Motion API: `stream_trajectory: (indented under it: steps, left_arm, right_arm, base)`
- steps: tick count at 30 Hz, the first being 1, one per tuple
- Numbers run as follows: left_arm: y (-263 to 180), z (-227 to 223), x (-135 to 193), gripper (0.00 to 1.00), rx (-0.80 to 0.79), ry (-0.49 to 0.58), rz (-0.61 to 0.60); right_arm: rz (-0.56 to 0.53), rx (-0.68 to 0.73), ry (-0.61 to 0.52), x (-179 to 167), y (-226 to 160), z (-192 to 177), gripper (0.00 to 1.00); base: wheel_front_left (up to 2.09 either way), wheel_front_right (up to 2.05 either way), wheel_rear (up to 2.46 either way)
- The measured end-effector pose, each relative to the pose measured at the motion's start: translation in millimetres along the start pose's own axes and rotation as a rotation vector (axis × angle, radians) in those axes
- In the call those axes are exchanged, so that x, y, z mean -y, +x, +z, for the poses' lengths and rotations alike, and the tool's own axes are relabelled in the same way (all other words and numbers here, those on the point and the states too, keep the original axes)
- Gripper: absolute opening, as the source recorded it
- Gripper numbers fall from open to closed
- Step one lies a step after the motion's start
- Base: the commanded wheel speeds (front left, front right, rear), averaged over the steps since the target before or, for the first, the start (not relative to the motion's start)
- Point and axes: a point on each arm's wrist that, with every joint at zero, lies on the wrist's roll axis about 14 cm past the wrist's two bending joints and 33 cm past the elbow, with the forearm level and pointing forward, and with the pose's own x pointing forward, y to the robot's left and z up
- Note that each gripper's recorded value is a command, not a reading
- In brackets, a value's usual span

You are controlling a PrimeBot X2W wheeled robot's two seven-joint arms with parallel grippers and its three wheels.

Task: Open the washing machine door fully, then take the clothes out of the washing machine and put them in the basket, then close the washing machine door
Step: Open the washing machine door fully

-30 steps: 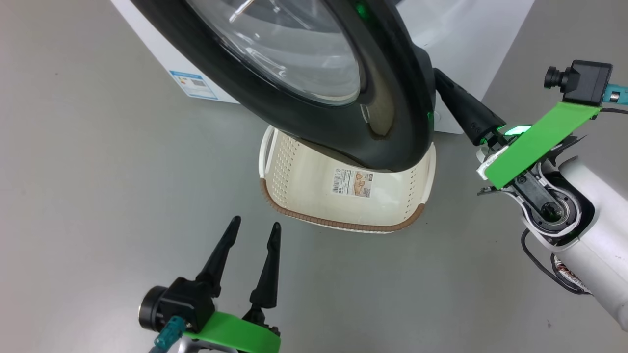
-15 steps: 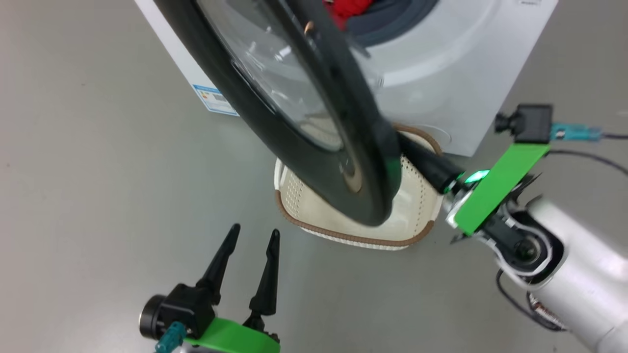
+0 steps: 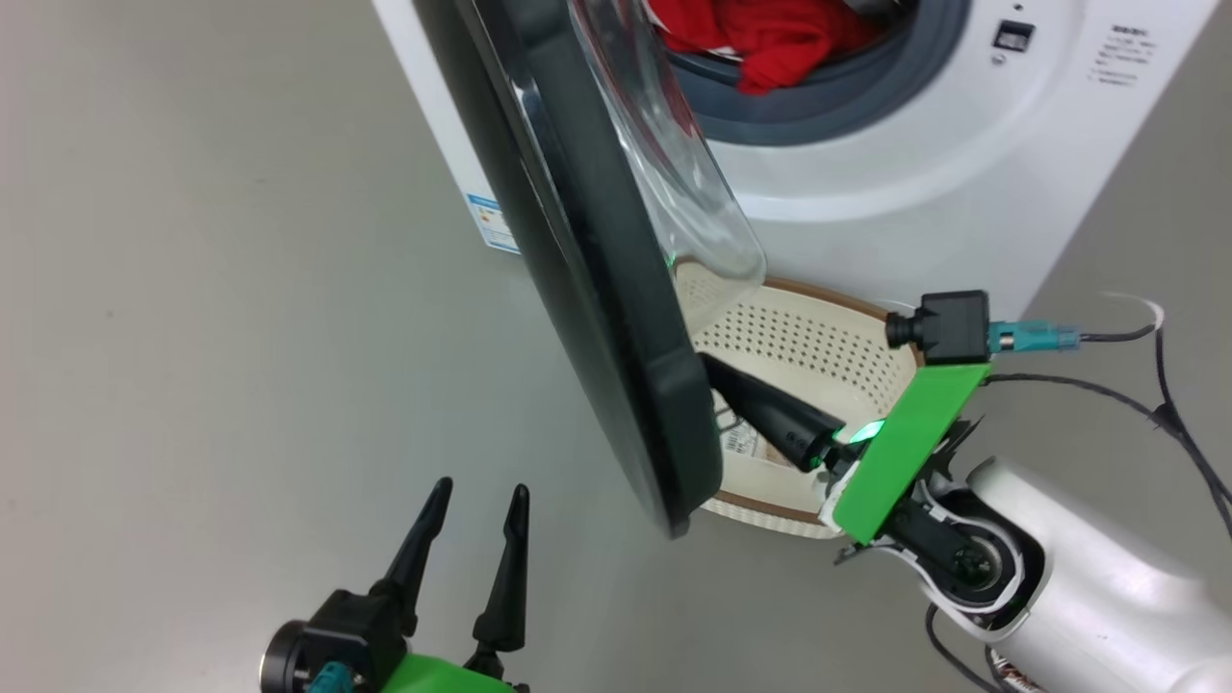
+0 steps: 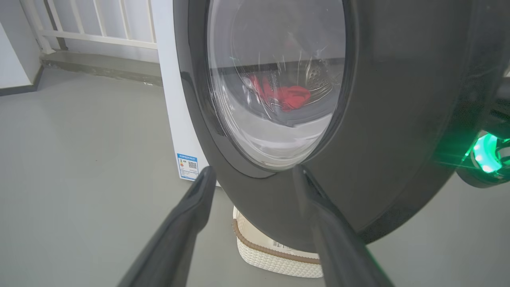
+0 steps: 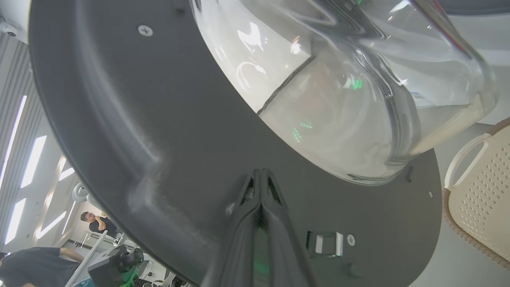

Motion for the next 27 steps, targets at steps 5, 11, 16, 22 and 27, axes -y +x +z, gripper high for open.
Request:
stream_trajectory:
  steps: [5, 11, 16, 22, 27]
  left_arm:
    - [-13, 5, -17, 1.00, 0.015, 0.000, 0.056]
    - [-27, 12, -33, 1.00, 0.037, -0.003, 0.111]
    - [-35, 17, -42, 1.00, 0.056, -0.008, 0.140]
    - [-37, 22, -45, 1.00, 0.071, -0.009, 0.153]
    - [-37, 23, -46, 1.00, 0.076, -0.011, 0.153]
  right_arm:
    - [0.039, -0.045, -0.003, -16, 11, -17, 0.00]
    - [0.079, -0.102, -0.012, -34, 21, -38, 0.00]
    - [0.111, -0.132, -0.022, -49, 28, -51, 0.00]
    - [0.117, -0.146, -0.025, -54, 29, -56, 0.00]
    - [0.104, -0.126, -0.038, -51, 27, -53, 0.00]
  base:
    - [0.00, 0.00, 0.00]
    - [0.00, 0.00, 0.00]
    - [0.00, 0.00, 0.00]
    - [0.00, 0.00, 0.00]
    - [0.00, 0.00, 0.00]
